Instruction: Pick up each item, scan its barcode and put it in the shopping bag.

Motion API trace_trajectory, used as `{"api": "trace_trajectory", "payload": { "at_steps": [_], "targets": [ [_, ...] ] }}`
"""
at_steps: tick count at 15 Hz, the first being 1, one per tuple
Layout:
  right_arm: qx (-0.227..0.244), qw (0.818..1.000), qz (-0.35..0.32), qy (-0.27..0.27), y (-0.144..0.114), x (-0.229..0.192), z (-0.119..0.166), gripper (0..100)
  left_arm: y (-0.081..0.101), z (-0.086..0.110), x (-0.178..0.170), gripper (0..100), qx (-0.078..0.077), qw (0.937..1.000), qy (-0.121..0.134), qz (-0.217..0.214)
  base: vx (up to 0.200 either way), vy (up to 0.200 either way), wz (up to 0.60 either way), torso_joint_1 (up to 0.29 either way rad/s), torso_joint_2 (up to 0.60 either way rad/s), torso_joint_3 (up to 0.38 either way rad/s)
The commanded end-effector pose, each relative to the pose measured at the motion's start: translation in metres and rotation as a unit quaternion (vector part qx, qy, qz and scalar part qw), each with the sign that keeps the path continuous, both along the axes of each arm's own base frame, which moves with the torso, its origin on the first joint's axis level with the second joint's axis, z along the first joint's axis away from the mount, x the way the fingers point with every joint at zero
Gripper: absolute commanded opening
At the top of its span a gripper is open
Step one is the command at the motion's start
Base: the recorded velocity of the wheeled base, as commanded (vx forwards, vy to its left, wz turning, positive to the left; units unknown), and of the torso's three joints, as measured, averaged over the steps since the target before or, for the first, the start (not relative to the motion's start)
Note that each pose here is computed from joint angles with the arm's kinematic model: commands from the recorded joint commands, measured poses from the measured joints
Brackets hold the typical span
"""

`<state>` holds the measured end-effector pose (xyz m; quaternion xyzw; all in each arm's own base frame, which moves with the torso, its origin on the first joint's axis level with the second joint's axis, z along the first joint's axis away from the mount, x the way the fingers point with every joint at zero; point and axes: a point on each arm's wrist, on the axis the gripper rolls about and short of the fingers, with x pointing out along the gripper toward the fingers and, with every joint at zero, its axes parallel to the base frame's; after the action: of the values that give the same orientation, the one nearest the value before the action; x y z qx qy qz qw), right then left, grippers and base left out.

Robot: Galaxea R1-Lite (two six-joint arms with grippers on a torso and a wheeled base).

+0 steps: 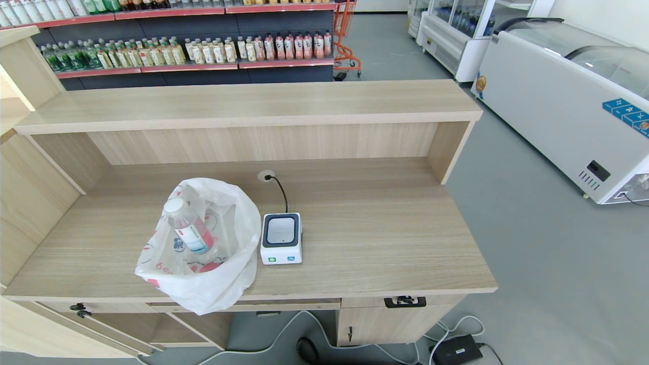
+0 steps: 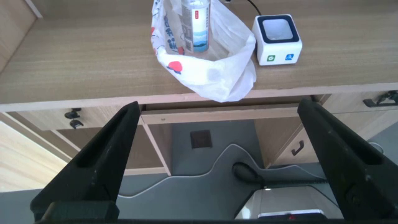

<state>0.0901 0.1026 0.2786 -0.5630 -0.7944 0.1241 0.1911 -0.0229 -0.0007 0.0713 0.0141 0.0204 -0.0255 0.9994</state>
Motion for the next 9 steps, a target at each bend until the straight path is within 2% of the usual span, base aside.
{"api": "trace_trajectory", "payload": {
  "at_steps": [1, 9],
  "targets": [
    [0.000, 1.000, 0.002, -0.001, -0.0006, -0.0009, 0.0003, 0, 0.0000, 0.0000, 0.0000, 100, 0.000, 1.0000, 0.000, 0.000, 0.000, 0.000, 0.00, 0.000, 0.00, 0.000],
    [-0.009, 1.000, 0.003, 0.017, -0.0023, -0.0009, 0.0024, 0, 0.0000, 0.0000, 0.0000, 100, 0.000, 1.0000, 0.000, 0.000, 0.000, 0.000, 0.00, 0.000, 0.00, 0.000]
  ]
}}
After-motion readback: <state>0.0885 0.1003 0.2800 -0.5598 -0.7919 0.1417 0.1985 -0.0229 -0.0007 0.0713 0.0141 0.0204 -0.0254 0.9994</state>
